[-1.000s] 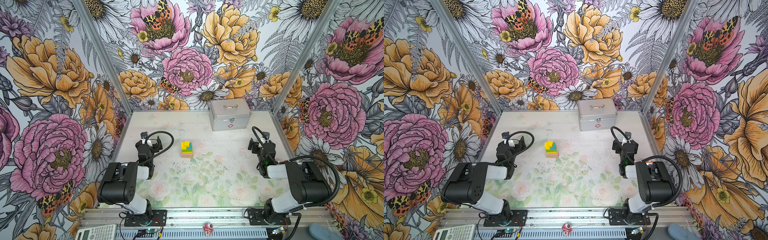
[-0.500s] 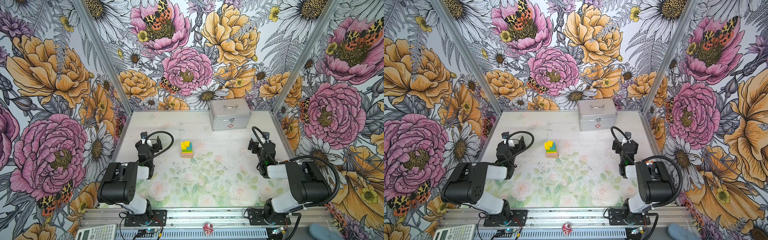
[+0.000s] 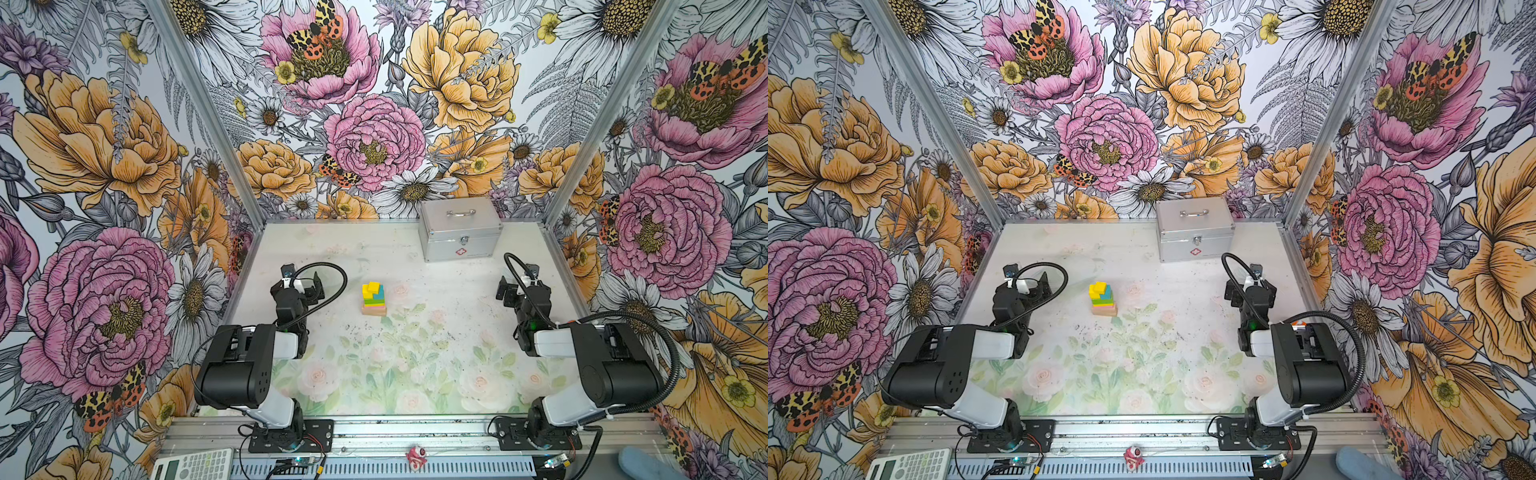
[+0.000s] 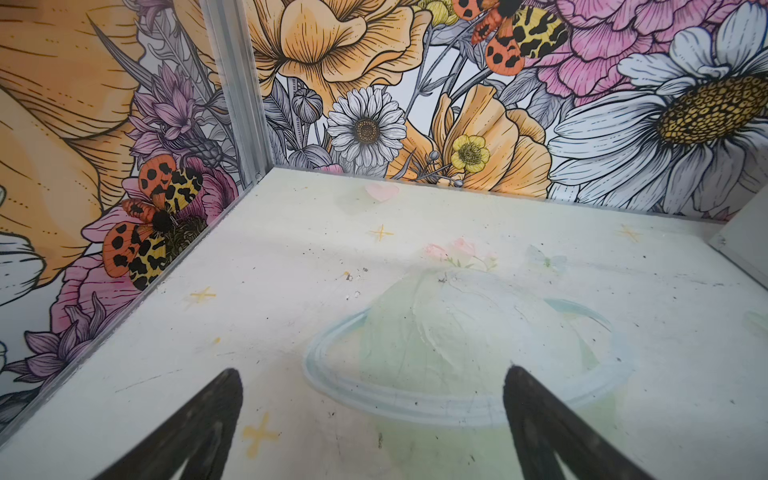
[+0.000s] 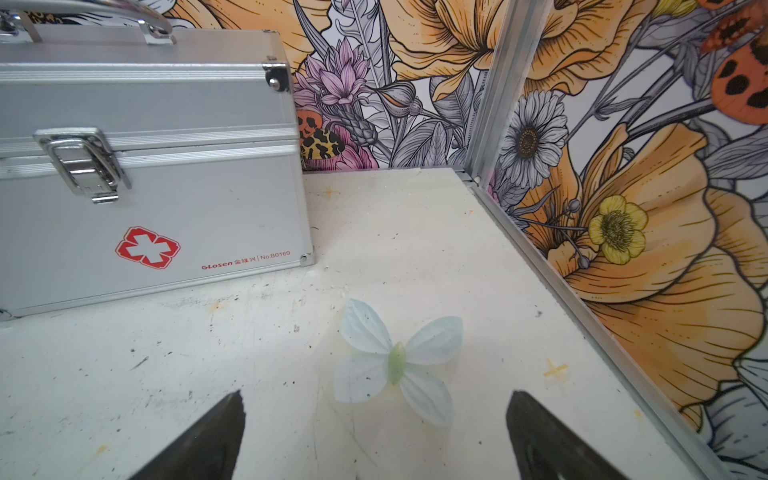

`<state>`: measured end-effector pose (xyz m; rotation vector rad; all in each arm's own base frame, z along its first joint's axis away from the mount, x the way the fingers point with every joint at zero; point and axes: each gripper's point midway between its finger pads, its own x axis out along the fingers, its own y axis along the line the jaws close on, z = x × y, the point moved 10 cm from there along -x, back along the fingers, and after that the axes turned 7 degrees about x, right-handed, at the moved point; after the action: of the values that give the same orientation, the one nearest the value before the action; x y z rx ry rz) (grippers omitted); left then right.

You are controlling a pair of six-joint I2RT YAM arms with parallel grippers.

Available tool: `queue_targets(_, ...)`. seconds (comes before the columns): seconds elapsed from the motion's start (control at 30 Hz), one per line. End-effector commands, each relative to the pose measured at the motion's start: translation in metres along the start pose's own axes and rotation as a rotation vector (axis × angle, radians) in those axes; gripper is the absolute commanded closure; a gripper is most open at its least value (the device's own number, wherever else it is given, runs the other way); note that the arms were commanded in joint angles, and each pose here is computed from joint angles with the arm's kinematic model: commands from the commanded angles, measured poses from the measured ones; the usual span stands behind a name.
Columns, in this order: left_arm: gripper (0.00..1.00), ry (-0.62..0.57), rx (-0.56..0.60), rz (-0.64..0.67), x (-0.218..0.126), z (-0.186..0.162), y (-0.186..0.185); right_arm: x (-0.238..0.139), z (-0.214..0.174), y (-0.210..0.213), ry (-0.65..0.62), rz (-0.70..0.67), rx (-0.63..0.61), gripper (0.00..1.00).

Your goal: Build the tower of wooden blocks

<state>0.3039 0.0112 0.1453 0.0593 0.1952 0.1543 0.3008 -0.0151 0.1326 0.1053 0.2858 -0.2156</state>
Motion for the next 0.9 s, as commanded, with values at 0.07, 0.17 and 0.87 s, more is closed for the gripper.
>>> queue_targets(0.07, 0.01, -0.013, 0.013, 0.01, 0.0021, 0.0036, -0.0004, 0.002, 0.0079, 0.0018, -0.026, 0.013, 0.013, 0.0)
queue_targets(0.17, 0.01, -0.01, 0.014, 0.01, 0.0021, 0.0029, -0.0004, 0.0019, 0.0085, 0.0018, -0.029, 0.013, 0.014, 0.0)
queue_targets(0.87, 0.01, -0.013, 0.013, 0.01, 0.002, 0.0036, -0.0003, 0.0034, 0.0076, 0.0029, -0.018, 0.015, 0.01, 0.0)
